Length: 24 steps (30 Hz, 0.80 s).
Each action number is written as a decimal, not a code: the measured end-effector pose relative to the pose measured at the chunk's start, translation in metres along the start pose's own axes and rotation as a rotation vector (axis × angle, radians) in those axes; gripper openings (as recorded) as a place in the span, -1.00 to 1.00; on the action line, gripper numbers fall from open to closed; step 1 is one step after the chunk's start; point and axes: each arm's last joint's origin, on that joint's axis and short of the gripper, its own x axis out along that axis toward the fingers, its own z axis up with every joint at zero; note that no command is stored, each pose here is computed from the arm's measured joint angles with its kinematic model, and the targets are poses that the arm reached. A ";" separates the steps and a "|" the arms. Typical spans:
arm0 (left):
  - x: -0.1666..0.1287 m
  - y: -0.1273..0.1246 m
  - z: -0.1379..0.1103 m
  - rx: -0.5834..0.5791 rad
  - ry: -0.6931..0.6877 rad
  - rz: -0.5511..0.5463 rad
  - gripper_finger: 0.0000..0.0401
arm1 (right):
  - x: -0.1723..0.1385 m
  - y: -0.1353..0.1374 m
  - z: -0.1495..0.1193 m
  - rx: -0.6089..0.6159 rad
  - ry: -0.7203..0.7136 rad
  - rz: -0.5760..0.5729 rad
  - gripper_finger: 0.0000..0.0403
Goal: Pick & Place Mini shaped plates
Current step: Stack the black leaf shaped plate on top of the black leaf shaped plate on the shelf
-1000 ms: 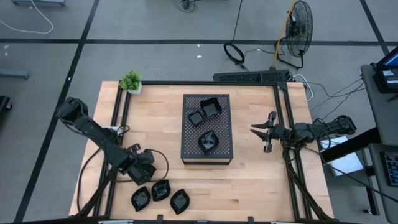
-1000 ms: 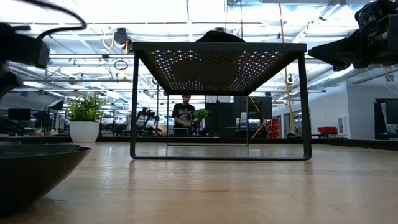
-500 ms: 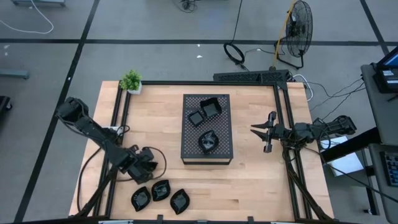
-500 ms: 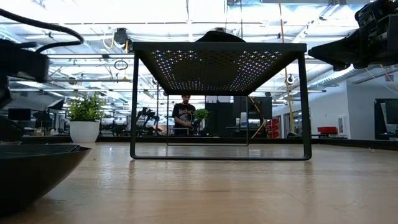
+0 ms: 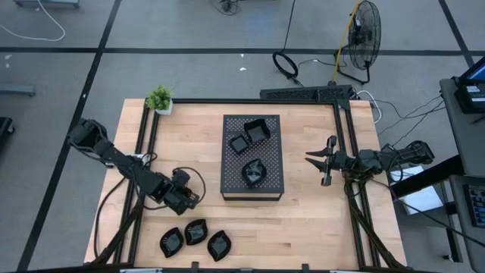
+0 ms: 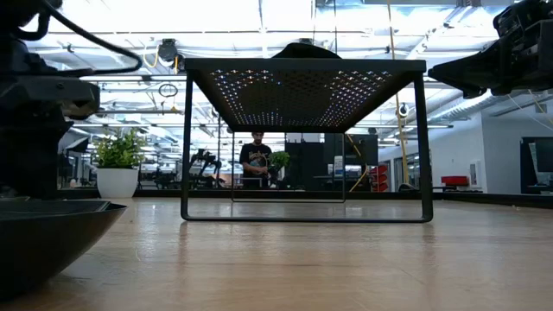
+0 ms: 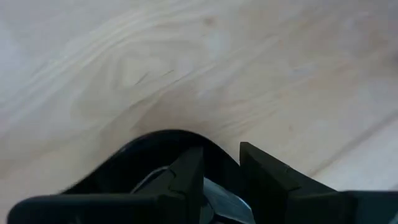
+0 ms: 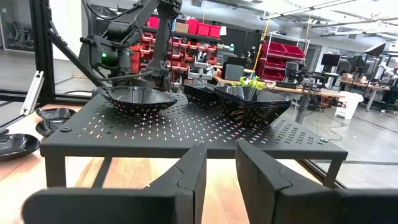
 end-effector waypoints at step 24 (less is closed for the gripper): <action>-0.045 0.028 -0.028 -0.582 0.267 0.205 -0.47 | 0.000 0.000 0.000 0.000 0.000 -0.001 -0.64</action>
